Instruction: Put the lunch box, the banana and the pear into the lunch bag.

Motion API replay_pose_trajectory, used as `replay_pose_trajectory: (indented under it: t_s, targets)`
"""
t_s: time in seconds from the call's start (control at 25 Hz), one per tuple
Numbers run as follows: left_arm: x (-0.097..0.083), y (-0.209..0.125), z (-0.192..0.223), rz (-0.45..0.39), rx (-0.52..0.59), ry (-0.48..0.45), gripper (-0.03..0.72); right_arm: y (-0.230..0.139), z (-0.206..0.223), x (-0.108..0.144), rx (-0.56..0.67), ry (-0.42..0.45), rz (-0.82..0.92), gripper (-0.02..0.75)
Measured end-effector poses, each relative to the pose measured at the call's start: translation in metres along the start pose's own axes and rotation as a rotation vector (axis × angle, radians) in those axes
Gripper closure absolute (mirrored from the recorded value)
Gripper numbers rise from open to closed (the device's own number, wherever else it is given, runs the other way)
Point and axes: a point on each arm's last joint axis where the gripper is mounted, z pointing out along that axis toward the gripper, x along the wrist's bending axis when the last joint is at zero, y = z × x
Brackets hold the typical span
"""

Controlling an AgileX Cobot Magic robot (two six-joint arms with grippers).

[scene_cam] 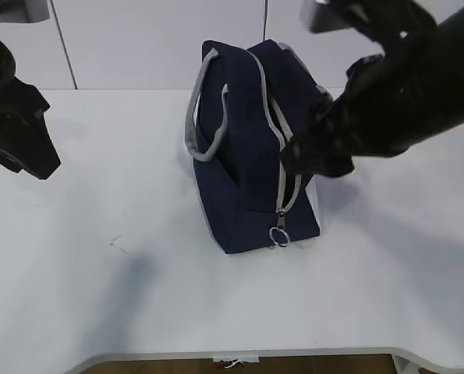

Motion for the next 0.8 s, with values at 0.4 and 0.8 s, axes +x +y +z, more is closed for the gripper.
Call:
replay_pose_trajectory:
  t_s: [0.4, 0.8]
  targets:
    - [0.0, 0.0, 0.0, 0.0, 0.0, 0.0, 0.381, -0.059, 0.035, 0.004, -0.312, -0.041, -0.061, 0.29]
    - [-0.001, 0.0, 0.0, -0.004, -0.002, -0.013, 0.381, -0.127, 0.045, -0.006, -0.563, -0.093, -0.097, 0.291]
